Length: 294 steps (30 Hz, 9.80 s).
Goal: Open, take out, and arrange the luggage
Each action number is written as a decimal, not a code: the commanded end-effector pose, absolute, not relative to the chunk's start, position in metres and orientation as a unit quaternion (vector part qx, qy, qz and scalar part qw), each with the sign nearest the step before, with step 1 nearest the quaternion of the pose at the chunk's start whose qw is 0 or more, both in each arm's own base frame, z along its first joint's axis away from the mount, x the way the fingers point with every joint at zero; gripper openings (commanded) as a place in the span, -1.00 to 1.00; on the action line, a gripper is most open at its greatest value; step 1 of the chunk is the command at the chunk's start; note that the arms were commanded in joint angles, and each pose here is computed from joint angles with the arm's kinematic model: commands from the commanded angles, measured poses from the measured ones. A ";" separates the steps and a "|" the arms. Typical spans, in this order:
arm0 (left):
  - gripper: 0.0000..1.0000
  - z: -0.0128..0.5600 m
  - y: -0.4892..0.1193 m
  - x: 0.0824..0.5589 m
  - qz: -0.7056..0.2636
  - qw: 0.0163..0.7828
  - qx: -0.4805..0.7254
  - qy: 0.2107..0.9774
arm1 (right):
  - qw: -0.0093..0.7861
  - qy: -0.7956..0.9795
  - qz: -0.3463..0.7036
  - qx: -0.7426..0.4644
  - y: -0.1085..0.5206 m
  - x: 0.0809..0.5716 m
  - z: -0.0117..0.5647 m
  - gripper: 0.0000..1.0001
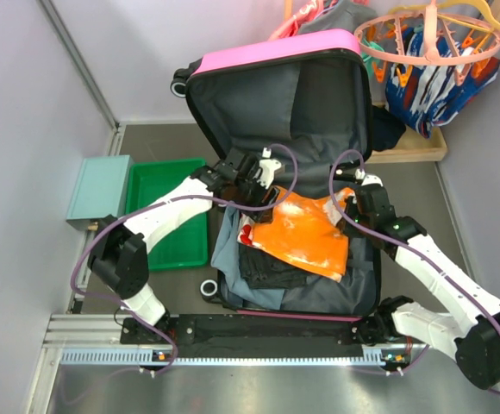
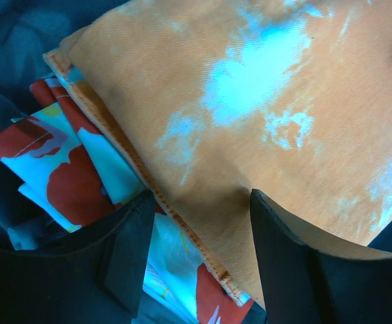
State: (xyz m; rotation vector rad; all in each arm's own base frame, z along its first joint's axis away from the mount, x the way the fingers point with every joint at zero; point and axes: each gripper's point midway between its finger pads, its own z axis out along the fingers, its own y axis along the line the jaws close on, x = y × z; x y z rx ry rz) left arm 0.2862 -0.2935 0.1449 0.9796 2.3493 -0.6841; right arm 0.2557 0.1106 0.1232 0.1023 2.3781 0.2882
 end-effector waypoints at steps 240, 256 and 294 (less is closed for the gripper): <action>-0.36 0.138 -0.101 0.474 -0.156 0.379 0.189 0.892 | 0.555 0.816 0.124 -0.099 0.270 0.283 0.257 -0.47; -0.29 0.142 -0.109 0.485 -0.168 0.368 0.188 0.895 | 0.466 0.881 0.081 0.010 0.187 0.269 0.186 -0.17; 0.58 0.159 -0.255 0.296 -0.232 0.227 0.396 0.859 | 0.289 0.938 0.155 0.110 0.166 0.282 0.062 0.26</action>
